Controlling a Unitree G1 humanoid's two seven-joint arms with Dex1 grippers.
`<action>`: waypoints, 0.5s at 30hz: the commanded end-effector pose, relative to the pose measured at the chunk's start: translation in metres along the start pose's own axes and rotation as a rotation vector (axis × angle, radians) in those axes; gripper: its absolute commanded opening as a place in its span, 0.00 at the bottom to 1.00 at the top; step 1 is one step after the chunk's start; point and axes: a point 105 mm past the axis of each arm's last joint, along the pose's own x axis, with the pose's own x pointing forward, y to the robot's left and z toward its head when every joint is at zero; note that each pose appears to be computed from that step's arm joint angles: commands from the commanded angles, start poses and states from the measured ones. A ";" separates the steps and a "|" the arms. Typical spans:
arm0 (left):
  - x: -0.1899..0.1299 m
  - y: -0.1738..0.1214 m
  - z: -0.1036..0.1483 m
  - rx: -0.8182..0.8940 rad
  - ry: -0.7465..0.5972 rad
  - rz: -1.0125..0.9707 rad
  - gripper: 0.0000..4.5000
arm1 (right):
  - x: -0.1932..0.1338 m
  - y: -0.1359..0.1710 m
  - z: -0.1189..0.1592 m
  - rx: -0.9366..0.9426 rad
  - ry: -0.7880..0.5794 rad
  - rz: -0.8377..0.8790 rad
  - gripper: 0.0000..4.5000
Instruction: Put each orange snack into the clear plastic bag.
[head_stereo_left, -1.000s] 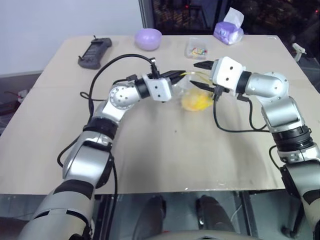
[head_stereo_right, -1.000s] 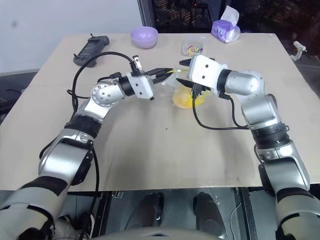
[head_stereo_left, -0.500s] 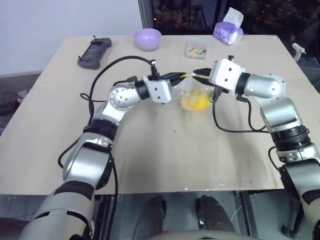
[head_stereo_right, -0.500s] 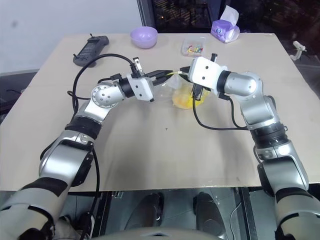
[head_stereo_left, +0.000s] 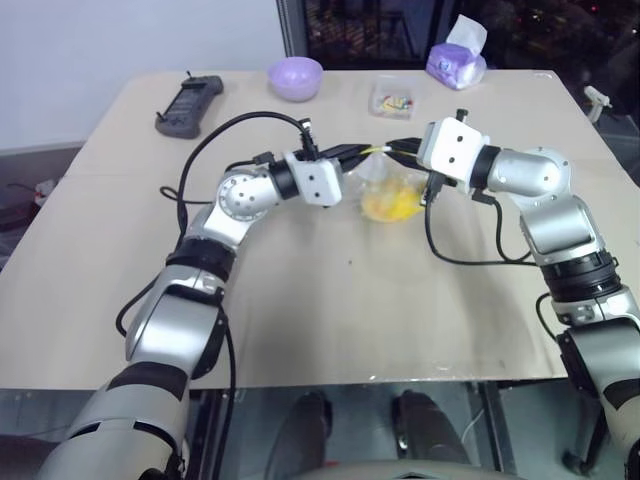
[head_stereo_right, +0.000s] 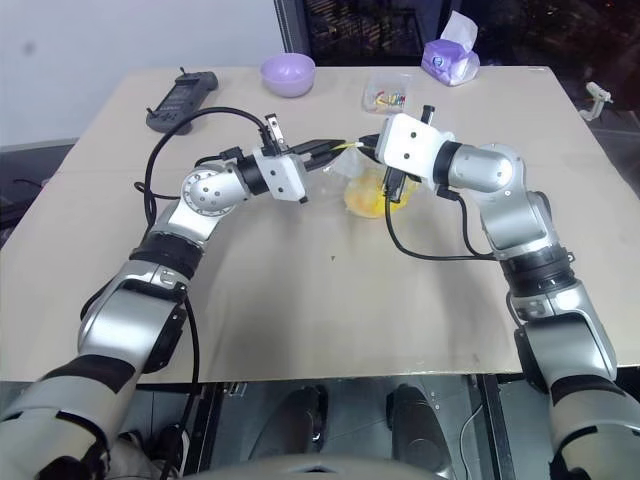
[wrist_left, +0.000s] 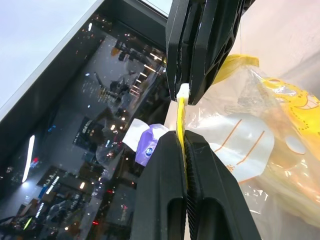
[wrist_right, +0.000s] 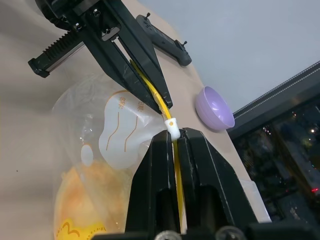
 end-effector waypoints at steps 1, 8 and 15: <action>-0.003 0.012 0.004 0.027 -0.012 0.041 0.00 | -0.003 -0.009 0.009 -0.031 -0.028 -0.032 0.01; 0.000 0.011 0.007 0.026 -0.029 0.040 0.00 | -0.002 -0.009 0.012 -0.029 -0.039 -0.033 0.15; 0.000 0.011 0.007 0.028 -0.027 0.037 0.00 | -0.002 -0.010 0.013 -0.035 -0.040 -0.032 0.32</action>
